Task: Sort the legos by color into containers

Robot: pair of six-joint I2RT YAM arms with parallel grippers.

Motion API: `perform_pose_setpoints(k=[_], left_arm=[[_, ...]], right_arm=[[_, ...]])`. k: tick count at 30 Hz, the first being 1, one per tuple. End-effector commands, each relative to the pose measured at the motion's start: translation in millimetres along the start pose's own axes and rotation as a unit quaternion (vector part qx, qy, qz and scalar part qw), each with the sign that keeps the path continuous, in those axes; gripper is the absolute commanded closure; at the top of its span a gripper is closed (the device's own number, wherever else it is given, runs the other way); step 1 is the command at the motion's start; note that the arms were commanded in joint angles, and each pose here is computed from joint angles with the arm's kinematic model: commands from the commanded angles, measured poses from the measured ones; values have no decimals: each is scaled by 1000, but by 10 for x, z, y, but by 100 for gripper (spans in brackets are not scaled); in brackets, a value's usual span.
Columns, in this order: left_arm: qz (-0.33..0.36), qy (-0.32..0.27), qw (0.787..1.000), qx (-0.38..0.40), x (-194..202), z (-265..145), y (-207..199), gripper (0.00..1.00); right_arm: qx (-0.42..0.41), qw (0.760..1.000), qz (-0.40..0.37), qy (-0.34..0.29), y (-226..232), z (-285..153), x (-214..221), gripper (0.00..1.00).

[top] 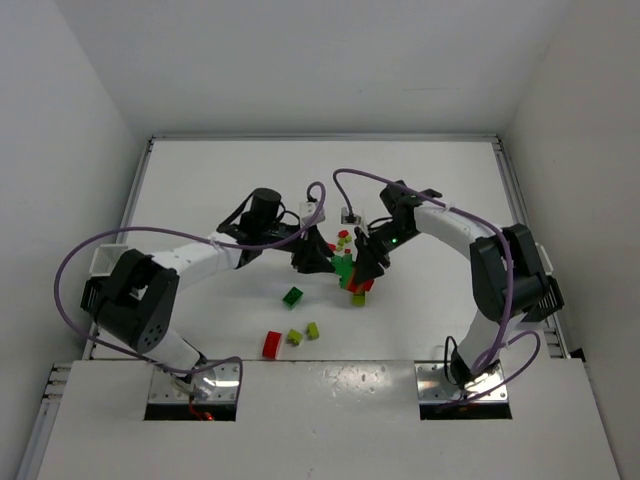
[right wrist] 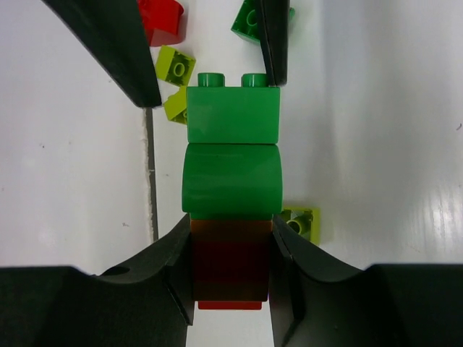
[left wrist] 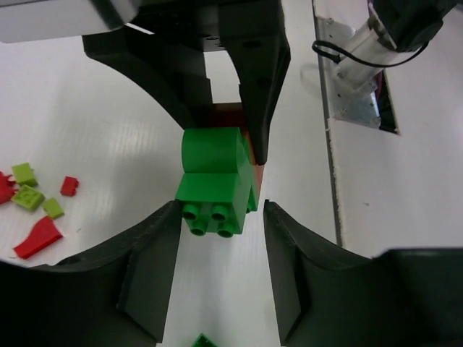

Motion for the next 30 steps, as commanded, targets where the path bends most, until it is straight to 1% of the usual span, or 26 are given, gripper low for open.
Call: perform_pose_setpoints(k=[1,6,8,13,15,16,18,20,21,24,25,27,30], left_arm=[[6,-6,1000,27,-90,110,-42,48],[-9,-4,1000,22,-67,121,-17,47],[-19,-1,1000,21,-35,134,5,47],[-37,8,998,46,-9,180,4,47],[-37,9,998,52,-7,179,-14,52],[-33,7,998,52,-20,181,-12,62],[-33,8,998,57,-18,180,-27,74],[-34,2,998,54,-55,140,-24,74],[-31,-2,998,54,-90,101,-30,68],[-25,-7,998,55,-130,61,-102,42],[-18,-11,998,56,-147,42,-134,38],[-18,-15,998,56,-155,31,-158,34],[-18,-14,998,61,-153,30,-171,34]], right_arm=[[4,998,-53,-41,14,-42,-294,94],[14,996,-72,-47,40,-74,-334,95],[14,997,-67,-47,68,-75,-322,95],[14,997,-67,-47,91,-78,-314,95],[14,997,-67,-47,91,-78,-314,95],[14,997,-67,-47,91,-78,-314,95],[17,997,-67,-42,80,-80,-299,95],[18,997,-62,-36,87,-70,-254,95],[16,998,-58,-35,100,-59,-226,95],[14,998,-59,-34,111,-47,-198,95],[14,998,-59,-34,111,-47,-198,95],[14,998,-59,-34,111,-47,-198,96],[11,998,-55,-32,103,-33,-178,96]])
Point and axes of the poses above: each gripper's point midway between its finger pads, its own z axis out along the fingers, its own y axis along the line the jaws close on, x = y × z, the point moved 3 cm from there along -z, back along the fingers, and after that the axes turned 15 degrees about -z, right-handed, at the moved point
